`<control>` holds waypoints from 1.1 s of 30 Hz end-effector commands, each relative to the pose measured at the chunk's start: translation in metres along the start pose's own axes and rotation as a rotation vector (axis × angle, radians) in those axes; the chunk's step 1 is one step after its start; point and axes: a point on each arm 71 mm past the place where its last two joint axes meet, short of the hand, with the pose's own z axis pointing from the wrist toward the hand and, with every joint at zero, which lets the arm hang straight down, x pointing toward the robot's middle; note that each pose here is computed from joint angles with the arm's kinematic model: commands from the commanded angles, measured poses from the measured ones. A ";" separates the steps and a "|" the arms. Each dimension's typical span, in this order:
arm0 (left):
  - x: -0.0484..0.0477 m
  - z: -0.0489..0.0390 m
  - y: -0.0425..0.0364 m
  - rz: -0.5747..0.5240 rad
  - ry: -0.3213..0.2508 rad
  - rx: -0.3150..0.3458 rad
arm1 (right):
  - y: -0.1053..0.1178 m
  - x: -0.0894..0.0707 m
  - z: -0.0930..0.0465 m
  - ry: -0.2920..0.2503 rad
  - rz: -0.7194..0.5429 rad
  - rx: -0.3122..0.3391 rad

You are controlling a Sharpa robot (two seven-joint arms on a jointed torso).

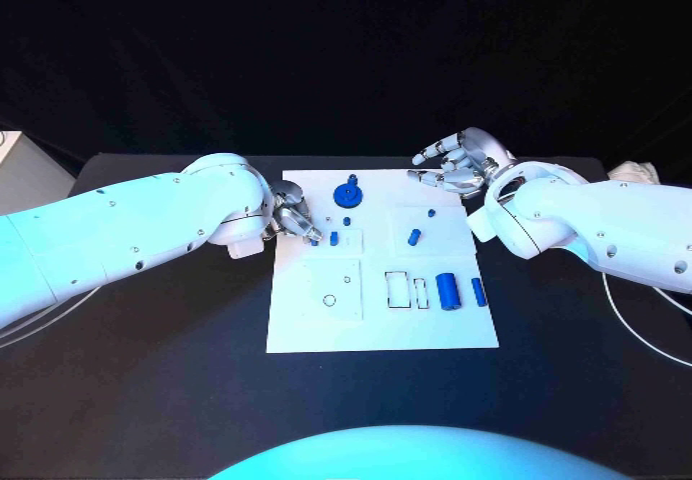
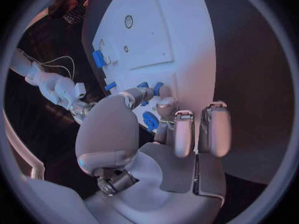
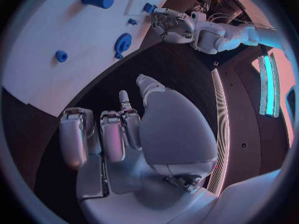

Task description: Assemble the parts on the task board

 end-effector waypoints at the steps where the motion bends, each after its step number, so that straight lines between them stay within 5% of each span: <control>1: 0.0088 0.0035 0.0026 0.002 0.033 -0.012 | 0.001 0.001 0.000 0.011 0.000 -0.013; 20: 0.0062 0.0010 0.0122 -0.037 -0.010 -0.022 | 0.001 0.001 0.000 0.010 0.002 -0.014; 33: -0.0127 -0.0130 0.0125 -0.136 -0.127 0.036 | 0.000 0.000 0.000 0.009 0.002 -0.012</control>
